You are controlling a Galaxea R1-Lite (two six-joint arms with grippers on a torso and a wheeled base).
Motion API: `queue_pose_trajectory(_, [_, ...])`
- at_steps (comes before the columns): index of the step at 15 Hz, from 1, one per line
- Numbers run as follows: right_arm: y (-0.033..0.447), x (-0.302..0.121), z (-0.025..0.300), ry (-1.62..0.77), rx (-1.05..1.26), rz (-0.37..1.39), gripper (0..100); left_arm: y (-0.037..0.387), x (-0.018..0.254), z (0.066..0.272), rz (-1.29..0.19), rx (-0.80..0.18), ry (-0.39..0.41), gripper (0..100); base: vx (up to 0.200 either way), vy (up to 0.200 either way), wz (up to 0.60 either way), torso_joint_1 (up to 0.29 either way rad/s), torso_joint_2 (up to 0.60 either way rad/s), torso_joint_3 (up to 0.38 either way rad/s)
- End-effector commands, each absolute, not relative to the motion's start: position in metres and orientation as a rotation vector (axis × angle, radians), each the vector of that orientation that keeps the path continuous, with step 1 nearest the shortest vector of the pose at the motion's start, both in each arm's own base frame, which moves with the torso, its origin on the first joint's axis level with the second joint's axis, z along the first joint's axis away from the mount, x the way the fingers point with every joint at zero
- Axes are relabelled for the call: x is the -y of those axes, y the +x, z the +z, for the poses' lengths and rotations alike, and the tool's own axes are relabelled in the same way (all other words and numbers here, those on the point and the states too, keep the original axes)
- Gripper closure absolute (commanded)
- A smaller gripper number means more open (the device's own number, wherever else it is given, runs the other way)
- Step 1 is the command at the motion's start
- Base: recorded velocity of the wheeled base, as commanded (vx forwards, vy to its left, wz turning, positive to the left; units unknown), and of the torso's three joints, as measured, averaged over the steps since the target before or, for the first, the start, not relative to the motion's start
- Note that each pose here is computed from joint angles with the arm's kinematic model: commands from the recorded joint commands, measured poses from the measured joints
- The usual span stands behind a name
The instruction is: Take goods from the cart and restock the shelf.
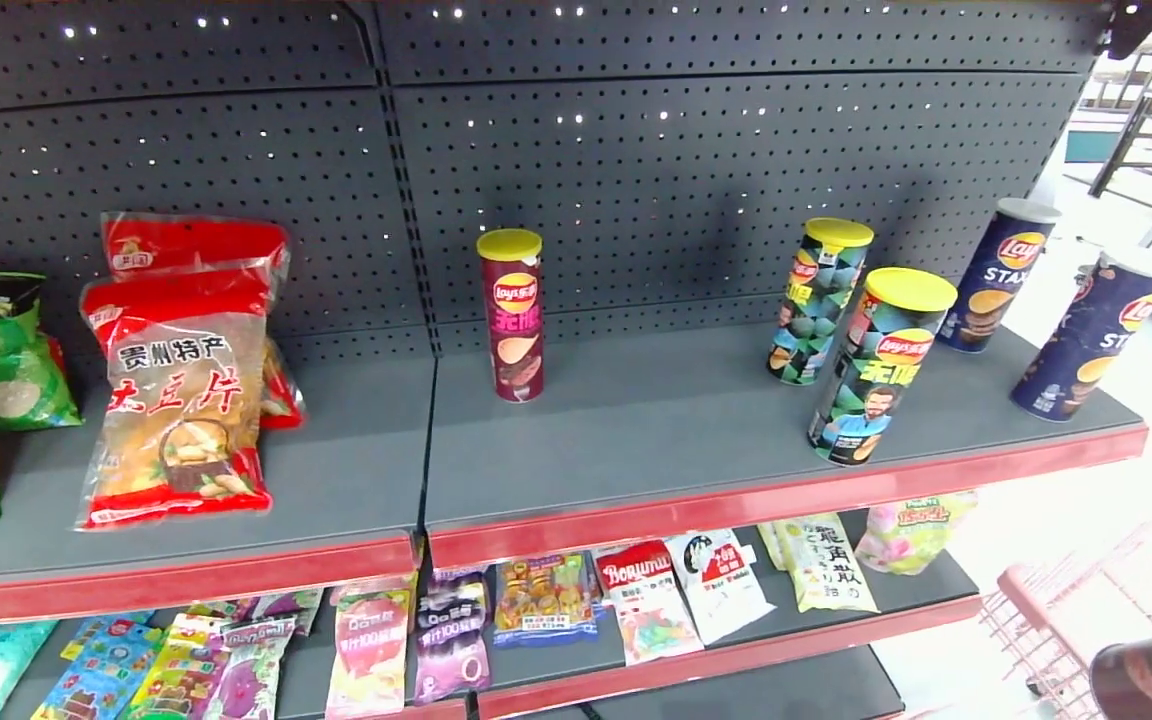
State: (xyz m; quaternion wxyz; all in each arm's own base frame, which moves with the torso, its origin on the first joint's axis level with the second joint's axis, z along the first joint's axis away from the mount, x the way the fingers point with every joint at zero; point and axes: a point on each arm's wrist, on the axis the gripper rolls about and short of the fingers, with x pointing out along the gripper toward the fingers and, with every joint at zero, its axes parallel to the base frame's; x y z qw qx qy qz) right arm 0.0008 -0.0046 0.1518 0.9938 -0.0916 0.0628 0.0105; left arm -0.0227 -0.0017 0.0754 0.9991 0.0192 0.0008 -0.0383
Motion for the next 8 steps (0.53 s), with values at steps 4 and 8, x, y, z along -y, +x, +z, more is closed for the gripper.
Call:
queue_pose_trajectory(4, [0.0003, 0.0047, 0.1517, -0.185, -0.123, 0.021, 100, -0.0228, 0.0017, 0.0754, -0.078, -0.002, 0.038, 0, 0.200, 0.000, 0.00, 0.004, 0.01, 0.002])
queue_pose_trajectory(8, [0.0003, 0.0047, 0.1517, -0.183, -0.123, 0.020, 100, -0.0228, 0.0017, 0.0754, -0.078, -0.002, 0.038, 0, 0.050, 0.000, 0.00, 0.002, 0.00, 0.003])
